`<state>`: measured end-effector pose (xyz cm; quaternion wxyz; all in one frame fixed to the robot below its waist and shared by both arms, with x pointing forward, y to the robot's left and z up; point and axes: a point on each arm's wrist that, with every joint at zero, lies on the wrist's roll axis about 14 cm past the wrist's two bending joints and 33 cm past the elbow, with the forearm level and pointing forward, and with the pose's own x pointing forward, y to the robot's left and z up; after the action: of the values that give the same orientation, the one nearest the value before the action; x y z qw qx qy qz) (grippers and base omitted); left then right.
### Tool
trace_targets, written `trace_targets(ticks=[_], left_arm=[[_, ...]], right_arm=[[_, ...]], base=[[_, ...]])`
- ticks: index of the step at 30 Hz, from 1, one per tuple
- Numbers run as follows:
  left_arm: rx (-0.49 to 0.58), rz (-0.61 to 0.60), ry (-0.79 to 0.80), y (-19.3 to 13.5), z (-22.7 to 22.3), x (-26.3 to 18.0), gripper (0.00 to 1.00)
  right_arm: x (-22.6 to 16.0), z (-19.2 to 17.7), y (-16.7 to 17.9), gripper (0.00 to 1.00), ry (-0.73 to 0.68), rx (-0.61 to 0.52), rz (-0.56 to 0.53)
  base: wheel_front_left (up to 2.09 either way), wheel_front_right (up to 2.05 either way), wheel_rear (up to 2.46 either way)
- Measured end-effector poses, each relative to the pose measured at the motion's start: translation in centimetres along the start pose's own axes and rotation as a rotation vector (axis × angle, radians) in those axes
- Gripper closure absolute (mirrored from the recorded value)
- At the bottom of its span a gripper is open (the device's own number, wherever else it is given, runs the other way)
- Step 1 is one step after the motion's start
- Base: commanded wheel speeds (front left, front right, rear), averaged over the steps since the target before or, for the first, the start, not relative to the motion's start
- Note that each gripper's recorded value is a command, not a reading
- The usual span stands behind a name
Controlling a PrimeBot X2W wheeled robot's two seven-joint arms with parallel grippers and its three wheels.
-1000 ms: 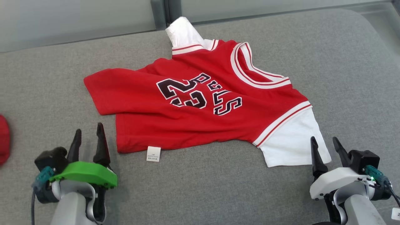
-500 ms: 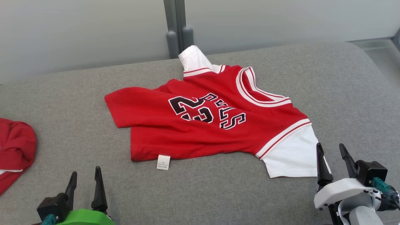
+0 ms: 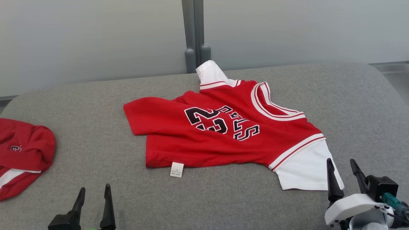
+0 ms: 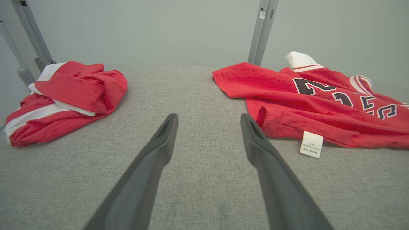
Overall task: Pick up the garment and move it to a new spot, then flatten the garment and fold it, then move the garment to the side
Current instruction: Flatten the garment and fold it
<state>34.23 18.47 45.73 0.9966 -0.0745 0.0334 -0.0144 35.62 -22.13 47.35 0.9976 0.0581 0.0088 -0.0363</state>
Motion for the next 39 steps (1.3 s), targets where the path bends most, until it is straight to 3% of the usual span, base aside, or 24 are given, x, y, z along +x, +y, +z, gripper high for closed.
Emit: trace_targets(ticks=[13,22,32,39], left_arm=[[-0.023,-0.082,0.041,-2.8,-1.3,0.4,0.00],[-0.067,-0.179,0.069,-6.3,-2.0,3.6,0.00],[-0.101,-0.176,0.121,-6.3,-3.9,5.9,0.00],[-0.120,-0.189,0.147,-6.5,-4.7,6.3,0.00]], right_arm=[[-0.6,-2.7,-0.4,0.00,0.085,0.000,-0.014],[0.7,-5.2,-1.9,0.00,0.168,-0.010,-0.065],[0.7,-9.0,-3.6,0.00,0.291,-0.003,-0.125],[1.2,-9.7,-3.6,0.00,0.310,0.006,-0.128]], base=[[0.00,0.00,0.00],[0.00,0.00,0.00],[0.00,0.00,0.00],[0.00,0.00,0.00]])
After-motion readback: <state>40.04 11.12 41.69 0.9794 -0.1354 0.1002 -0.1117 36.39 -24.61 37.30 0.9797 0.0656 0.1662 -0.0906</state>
